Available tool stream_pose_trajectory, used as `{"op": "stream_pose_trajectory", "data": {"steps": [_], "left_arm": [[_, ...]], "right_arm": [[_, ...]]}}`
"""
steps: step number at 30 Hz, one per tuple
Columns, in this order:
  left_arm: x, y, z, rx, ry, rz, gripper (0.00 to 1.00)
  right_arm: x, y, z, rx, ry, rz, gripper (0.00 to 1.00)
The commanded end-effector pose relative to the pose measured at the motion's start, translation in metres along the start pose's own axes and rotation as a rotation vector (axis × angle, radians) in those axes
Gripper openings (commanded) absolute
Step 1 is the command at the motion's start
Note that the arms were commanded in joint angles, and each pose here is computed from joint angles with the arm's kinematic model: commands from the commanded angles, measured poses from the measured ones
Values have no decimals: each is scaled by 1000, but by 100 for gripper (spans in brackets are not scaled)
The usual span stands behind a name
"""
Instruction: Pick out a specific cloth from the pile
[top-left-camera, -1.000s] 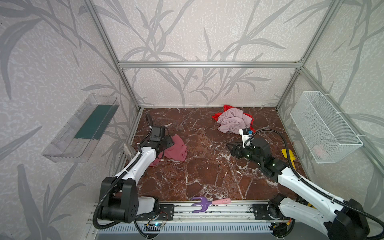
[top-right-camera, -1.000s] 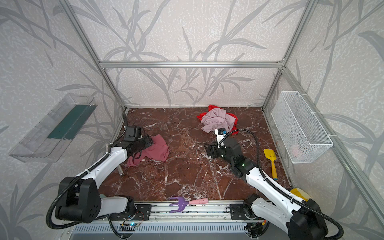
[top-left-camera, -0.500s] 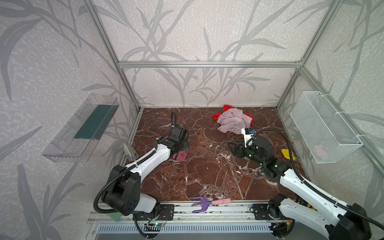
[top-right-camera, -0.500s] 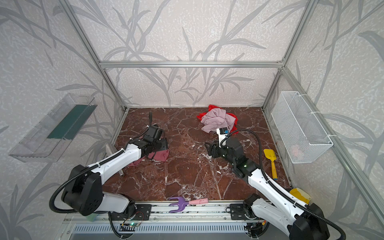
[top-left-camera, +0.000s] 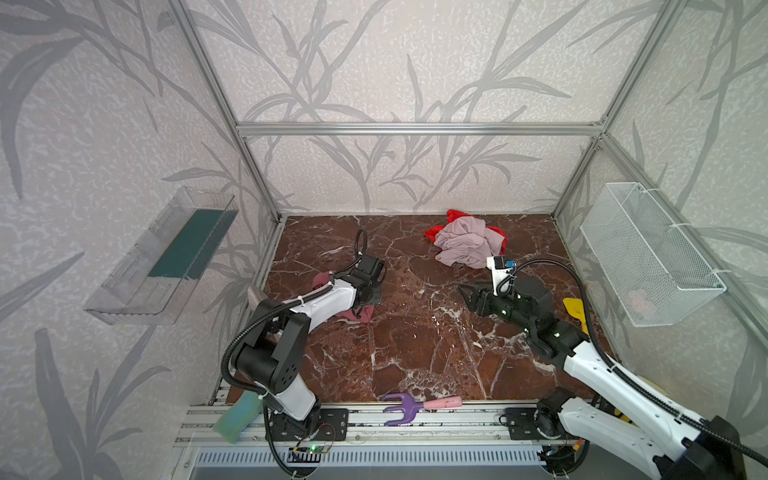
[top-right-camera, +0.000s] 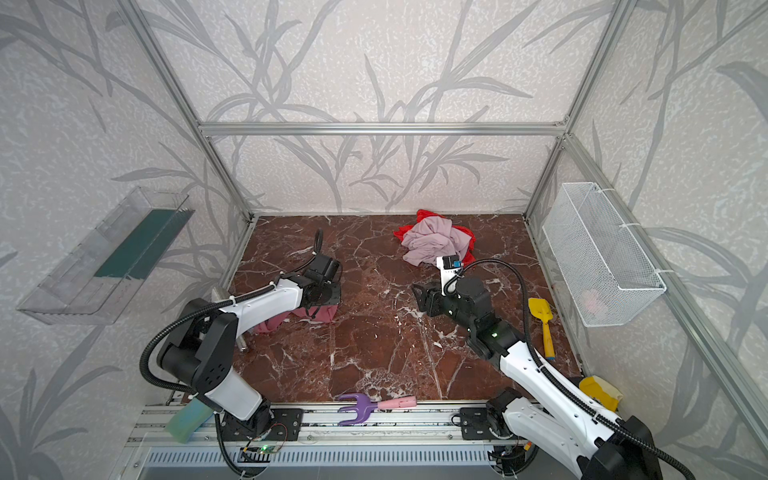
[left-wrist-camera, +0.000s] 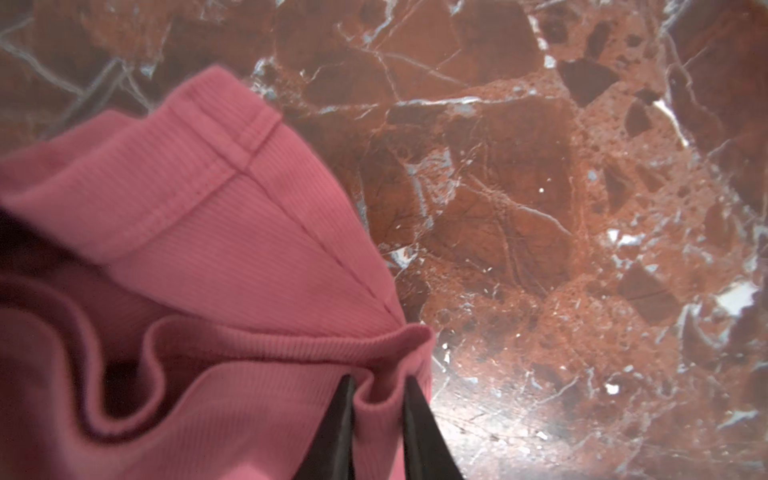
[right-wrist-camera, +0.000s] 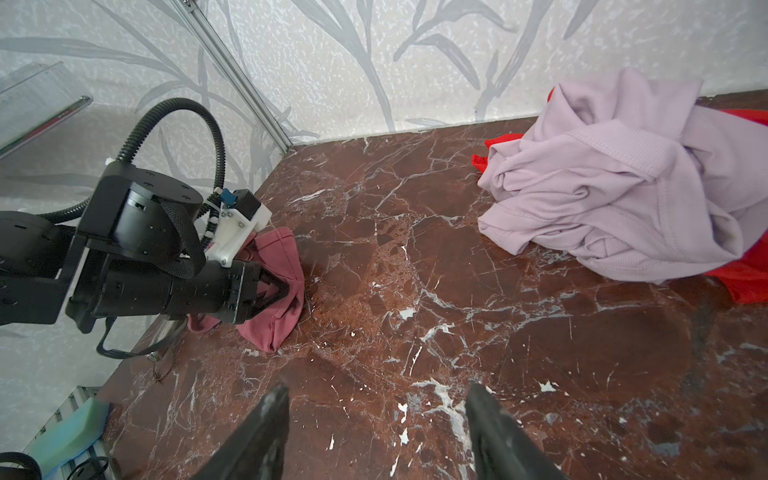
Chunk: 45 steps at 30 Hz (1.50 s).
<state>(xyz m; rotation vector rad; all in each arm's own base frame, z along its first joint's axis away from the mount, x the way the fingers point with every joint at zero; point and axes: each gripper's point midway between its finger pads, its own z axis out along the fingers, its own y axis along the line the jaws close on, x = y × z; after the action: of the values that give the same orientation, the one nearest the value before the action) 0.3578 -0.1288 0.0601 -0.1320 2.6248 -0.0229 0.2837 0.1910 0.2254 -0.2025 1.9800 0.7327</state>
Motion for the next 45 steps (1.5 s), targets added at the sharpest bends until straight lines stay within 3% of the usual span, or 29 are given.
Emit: {"op": "stream_pose_trajectory", "data": {"steps": [1,16,27,36,45], "left_arm": [[-17,-18,-9,37,-44,25,0],[-57,-118,-56,256,-127,147,0],[-90,-145,-112,411,-214,125,0],[-111,-113,-167,390,-346,100,0],[-121,-28,-178,248,-407,-30,0]], "right_arm": [[-4,-3,-6,20,-16,-12,67],[-7,-5,-18,36,-33,-18,67],[-17,2,-22,16,-51,-24,67],[-20,4,-19,5,-52,-22,67],[-22,6,-16,-7,-50,-20,67]]}}
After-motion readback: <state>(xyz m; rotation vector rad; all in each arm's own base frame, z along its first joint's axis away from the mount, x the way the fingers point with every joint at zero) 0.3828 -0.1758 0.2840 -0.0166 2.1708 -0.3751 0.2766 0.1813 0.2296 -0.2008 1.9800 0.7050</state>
